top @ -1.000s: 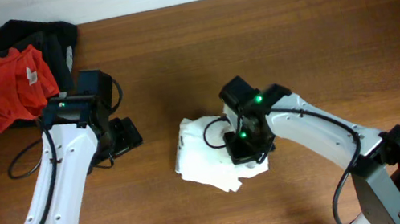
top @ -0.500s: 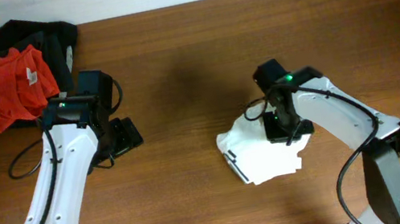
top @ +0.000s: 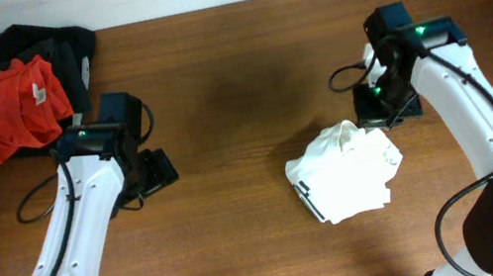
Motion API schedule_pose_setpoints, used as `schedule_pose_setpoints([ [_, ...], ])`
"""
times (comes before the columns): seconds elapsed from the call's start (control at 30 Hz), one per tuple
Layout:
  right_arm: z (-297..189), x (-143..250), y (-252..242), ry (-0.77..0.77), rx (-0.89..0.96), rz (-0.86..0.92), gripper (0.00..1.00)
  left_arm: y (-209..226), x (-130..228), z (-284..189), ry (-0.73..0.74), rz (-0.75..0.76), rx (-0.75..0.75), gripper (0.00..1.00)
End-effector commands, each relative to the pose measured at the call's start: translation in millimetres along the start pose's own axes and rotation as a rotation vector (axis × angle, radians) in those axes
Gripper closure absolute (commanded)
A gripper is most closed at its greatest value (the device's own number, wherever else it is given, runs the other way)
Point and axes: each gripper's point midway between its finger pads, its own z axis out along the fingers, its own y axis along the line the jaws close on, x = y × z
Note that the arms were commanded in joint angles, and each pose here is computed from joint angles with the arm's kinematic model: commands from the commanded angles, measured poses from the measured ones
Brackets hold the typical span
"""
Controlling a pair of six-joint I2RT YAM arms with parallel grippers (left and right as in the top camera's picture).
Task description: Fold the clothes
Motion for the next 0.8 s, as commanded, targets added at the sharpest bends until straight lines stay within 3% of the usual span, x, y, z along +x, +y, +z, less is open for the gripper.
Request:
schedule_pose_setpoints([
  [0.0,31,19,26,0.059,-0.194,-0.103,0.96,-1,3,4,0.011,0.01,0.01,0.01],
  [0.13,85,17,16,0.042,-0.177,-0.079,0.96,-2,1,4,0.003,0.009,0.015,0.01],
  [0.2,110,5,-22,0.031,0.038,0.073,0.96,-2,1,4,0.004,0.009,0.015,0.01],
  [0.37,155,-1,-51,0.062,0.193,0.151,0.96,-2,2,4,0.006,0.01,0.013,0.01],
  [0.57,71,-17,-35,-0.019,0.19,0.306,0.96,-17,6,13,0.028,0.01,0.095,0.01],
  [0.67,11,-2,-12,-0.121,0.145,0.277,0.96,-89,29,2,0.055,0.275,0.381,0.02],
  [0.7,2,3,-11,-0.13,0.141,0.277,0.96,-107,36,-3,0.048,0.328,0.435,0.07],
  [0.77,-9,7,-12,-0.144,0.12,0.279,0.95,-152,54,-14,0.004,0.452,0.533,0.41],
])
